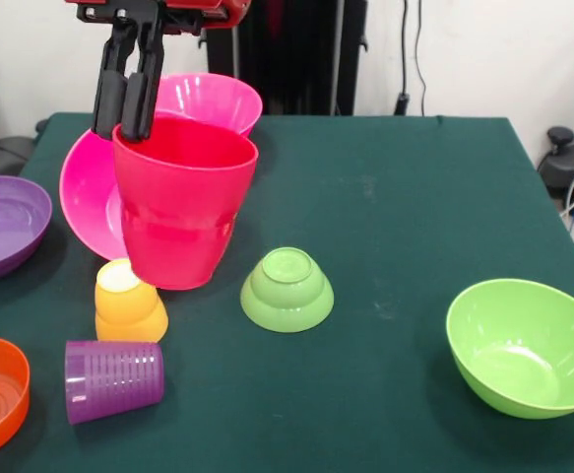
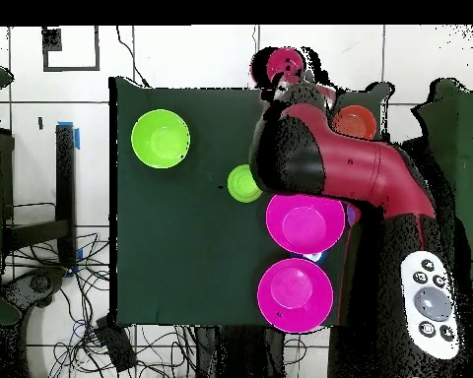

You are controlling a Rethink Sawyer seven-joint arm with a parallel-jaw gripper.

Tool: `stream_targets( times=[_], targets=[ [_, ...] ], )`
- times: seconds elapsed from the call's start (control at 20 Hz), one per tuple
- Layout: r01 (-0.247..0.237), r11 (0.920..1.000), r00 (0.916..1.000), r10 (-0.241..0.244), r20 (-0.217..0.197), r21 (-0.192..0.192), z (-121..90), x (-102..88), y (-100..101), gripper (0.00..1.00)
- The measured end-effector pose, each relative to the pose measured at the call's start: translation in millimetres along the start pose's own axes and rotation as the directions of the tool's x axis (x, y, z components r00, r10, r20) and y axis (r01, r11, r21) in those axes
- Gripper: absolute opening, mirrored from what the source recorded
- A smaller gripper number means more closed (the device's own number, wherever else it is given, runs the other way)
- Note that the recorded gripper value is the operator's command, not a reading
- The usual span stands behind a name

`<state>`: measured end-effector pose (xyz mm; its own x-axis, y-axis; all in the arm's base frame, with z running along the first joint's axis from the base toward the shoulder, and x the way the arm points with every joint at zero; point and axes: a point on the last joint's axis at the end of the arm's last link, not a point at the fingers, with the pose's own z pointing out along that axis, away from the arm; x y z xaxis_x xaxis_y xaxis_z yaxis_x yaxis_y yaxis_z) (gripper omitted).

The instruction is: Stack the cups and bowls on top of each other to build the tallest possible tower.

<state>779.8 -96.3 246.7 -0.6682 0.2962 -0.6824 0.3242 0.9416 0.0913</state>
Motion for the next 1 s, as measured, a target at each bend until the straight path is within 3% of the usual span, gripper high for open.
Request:
stream_targets(
  times=[0.15, 0.2, 0.25, 0.3, 0.35, 0.5, 0.55, 0.6, 0.7, 0.85, 0.9, 0.95, 1.0],
  targets=[
    [-0.008, 0.9998, 0.9951, 0.01, -0.099, 0.018, -0.9, 1.5, -5.0, 0.0],
    [-0.011, 0.9994, 0.9862, 0.017, -0.165, 0.032, -2.5, 3.9, -9.3, 0.0],
    [-0.013, 0.9991, 0.9798, 0.021, -0.199, 0.04, -3.6, 5.2, -11.8, 0.0],
    [-0.015, 0.9985, 0.9669, 0.028, -0.254, 0.053, -5.8, 7.5, -16.2, 0.0],
    [-0.018, 0.9975, 0.9474, 0.039, -0.318, 0.069, -9.2, 11.0, -22.0, 0.0],
    [-0.022, 0.9949, 0.9032, 0.062, -0.425, 0.099, -16.6, 16.6, -34.8, 0.0],
    [-0.024, 0.9936, 0.8848, 0.072, -0.46, 0.11, -19.8, 18.1, -40.5, 0.0],
    [-0.025, 0.9927, 0.8741, 0.079, -0.479, 0.118, -21.8, 18.4, -44.7, 0.0],
    [-0.028, 0.9919, 0.8664, 0.086, -0.492, 0.124, -23.3, 18.0, -49.1, 0.0],
    [-0.026, 0.9914, 0.8672, 0.086, -0.49, 0.128, -23.1, 17.6, -53.0, 0.0],
    [-0.022, 0.9916, 0.8699, 0.082, -0.486, 0.127, -22.6, 17.4, -52.9, 0.0],
    [-0.016, 0.9924, 0.8792, 0.072, -0.471, 0.122, -20.9, 16.2, -51.1, 0.0],
    [-0.014, 0.9928, 0.8834, 0.068, -0.464, 0.119, -20.2, 15.5, -50.1, 0.0]
  ],
)
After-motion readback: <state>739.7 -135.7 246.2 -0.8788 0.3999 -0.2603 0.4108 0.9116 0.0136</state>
